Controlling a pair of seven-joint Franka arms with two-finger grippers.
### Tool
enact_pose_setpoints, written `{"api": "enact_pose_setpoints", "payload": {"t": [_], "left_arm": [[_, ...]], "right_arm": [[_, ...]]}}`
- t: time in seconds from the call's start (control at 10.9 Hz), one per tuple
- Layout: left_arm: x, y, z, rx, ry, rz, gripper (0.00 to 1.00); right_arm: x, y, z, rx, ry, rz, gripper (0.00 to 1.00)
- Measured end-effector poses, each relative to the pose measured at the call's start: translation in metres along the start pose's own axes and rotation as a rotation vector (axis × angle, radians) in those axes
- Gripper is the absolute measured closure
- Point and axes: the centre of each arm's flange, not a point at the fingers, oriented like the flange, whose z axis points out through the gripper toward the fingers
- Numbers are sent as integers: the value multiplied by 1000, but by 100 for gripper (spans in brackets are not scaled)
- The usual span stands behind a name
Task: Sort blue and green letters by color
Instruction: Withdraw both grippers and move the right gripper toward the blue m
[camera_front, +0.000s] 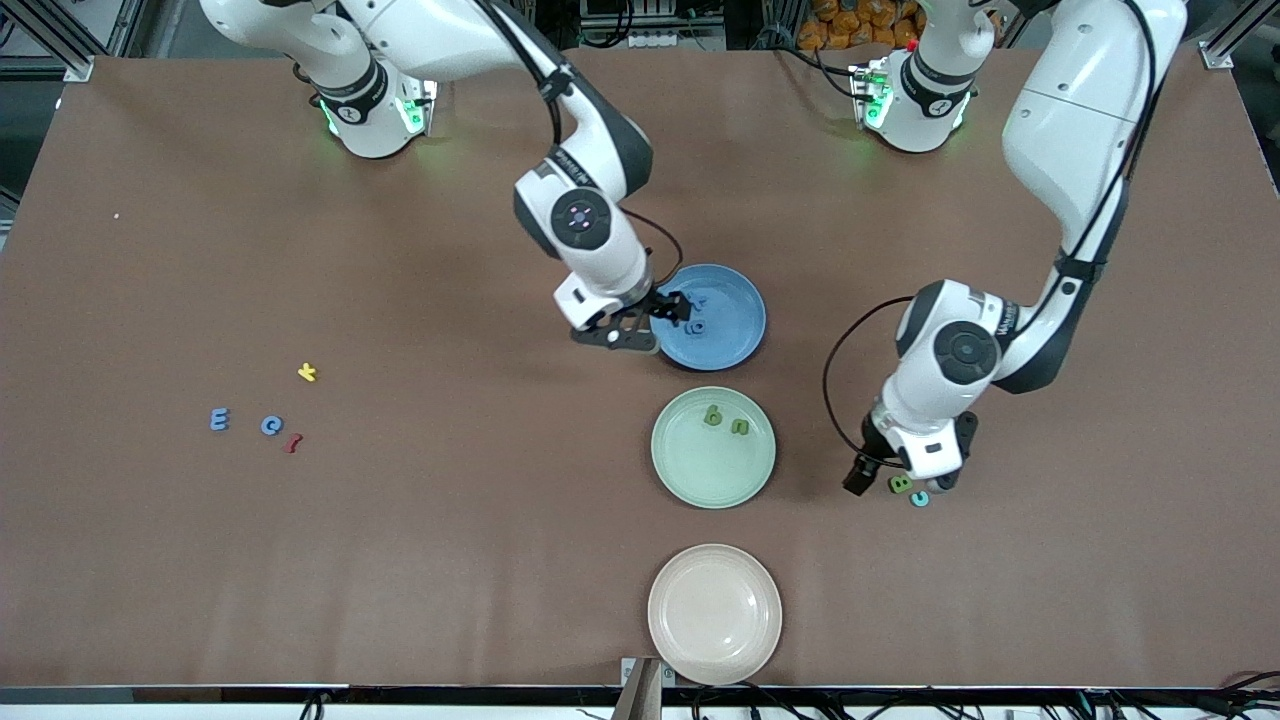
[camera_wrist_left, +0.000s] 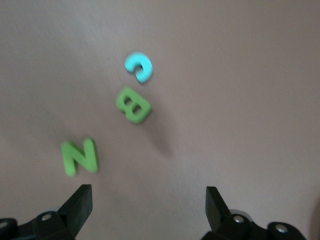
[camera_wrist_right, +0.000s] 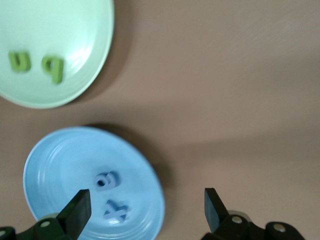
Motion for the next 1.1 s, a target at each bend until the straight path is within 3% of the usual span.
{"api": "enact_pose_setpoints", "payload": {"t": [0.18, 0.55, 0.92, 1.1], "left_arm": [[24, -12, 0, 12, 6, -26, 0], [14, -22, 10, 39, -7, -22, 0], [13, -28, 17, 58, -11, -62, 0], [11, -34, 21, 115, -12, -89, 0]], "right_arm": [[34, 29, -30, -13, -15, 13, 0], [105, 99, -75, -11, -11, 61, 0], [181, 222, -83, -116, 31, 43, 0], [209, 282, -91, -155, 44, 44, 0]]}}
